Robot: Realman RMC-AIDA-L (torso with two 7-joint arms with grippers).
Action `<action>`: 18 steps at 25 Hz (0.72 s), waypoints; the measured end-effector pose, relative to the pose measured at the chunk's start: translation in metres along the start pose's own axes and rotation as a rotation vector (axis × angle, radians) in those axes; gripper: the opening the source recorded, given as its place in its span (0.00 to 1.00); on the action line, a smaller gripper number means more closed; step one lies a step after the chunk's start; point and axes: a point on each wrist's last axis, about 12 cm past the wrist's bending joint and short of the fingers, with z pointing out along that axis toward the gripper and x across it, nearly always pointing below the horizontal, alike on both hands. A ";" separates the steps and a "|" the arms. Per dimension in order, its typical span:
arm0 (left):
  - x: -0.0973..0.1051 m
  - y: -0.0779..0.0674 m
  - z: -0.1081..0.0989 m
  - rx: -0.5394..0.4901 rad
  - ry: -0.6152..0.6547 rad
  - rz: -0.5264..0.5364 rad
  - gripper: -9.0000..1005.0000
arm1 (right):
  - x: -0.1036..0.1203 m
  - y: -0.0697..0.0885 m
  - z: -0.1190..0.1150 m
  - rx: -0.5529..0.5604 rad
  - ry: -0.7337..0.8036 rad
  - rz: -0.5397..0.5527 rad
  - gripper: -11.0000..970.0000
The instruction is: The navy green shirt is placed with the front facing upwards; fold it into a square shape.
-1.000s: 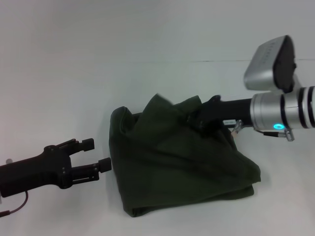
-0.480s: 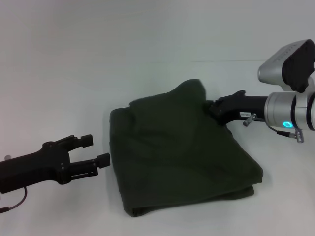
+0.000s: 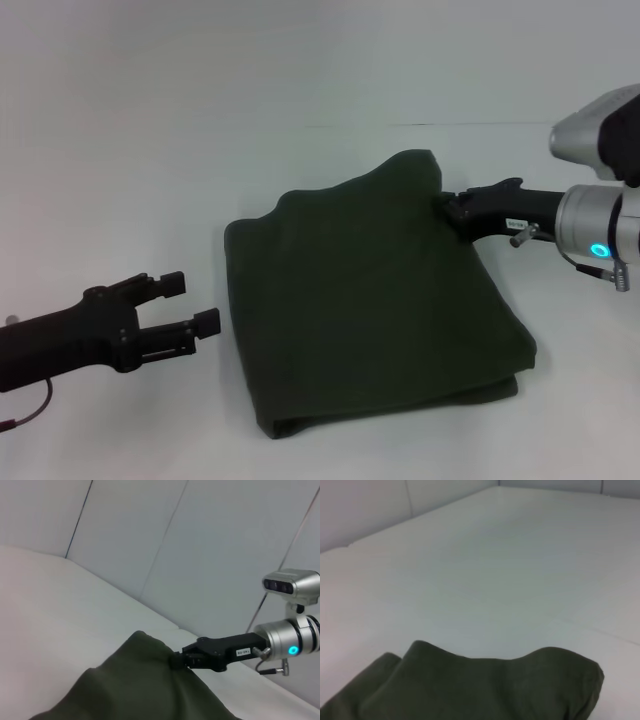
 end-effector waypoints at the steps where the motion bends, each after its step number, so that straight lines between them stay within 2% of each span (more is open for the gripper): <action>1: 0.000 0.000 -0.001 -0.004 -0.004 -0.001 0.92 | 0.001 -0.001 -0.001 -0.001 -0.008 0.011 0.04; 10: -0.002 0.005 -0.001 -0.057 -0.042 -0.003 0.92 | 0.009 0.001 -0.016 -0.080 -0.068 0.069 0.06; 18: -0.008 0.009 0.003 -0.060 -0.054 0.004 0.92 | 0.024 -0.004 -0.022 -0.062 -0.066 0.132 0.08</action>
